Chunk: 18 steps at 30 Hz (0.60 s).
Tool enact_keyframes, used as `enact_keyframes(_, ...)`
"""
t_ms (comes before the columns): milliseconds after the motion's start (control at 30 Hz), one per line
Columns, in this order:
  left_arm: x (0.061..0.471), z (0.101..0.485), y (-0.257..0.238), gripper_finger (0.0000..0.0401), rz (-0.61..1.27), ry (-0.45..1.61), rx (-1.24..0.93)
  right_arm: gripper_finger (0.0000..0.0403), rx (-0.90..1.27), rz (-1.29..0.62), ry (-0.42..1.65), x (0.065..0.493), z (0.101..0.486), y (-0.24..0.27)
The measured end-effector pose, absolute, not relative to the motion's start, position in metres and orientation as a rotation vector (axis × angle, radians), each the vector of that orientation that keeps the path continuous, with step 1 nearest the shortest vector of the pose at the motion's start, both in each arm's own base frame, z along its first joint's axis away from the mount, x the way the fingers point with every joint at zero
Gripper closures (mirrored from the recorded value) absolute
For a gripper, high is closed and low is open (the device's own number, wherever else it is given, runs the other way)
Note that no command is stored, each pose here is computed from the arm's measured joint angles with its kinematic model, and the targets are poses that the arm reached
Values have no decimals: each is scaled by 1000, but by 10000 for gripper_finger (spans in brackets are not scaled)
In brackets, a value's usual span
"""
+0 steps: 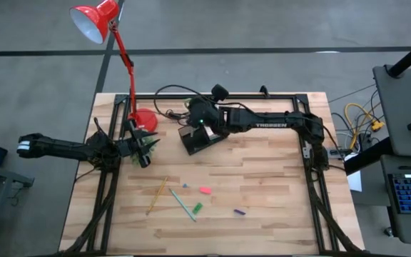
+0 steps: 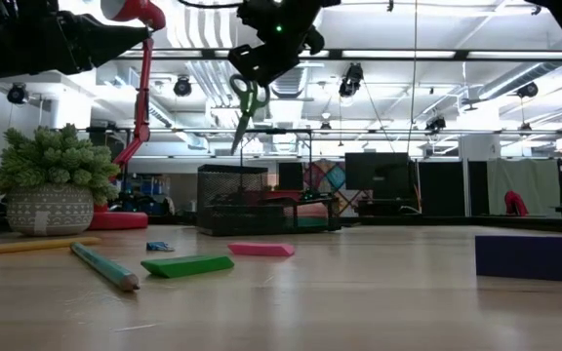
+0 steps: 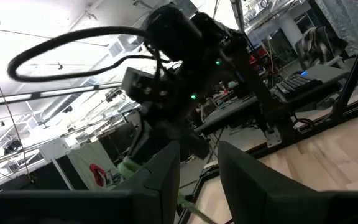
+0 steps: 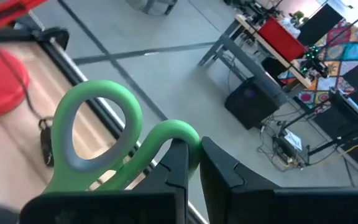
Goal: Pick and place office supplies into organizer
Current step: Put the green scissors into the black desk organizer bin
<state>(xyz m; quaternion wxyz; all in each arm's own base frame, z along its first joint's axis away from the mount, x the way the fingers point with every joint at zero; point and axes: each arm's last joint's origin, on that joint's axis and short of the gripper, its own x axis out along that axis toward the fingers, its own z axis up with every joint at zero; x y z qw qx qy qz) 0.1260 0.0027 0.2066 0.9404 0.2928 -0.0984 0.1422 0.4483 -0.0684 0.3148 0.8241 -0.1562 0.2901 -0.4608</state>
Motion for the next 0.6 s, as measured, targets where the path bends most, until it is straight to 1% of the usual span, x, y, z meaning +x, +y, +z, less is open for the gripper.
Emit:
enact_keyframes(167,126,207,3,305,290,-201,597,390,-310,-984,576,450,317,-81)
enact_keyframes(267,126,207,3,305,290,-202,597,390,-336,-989,568,452,312,-90)
enact_keyframes(600,126,207,3,305,291,-203,597,390,-406,-923,513,456,283,-98)
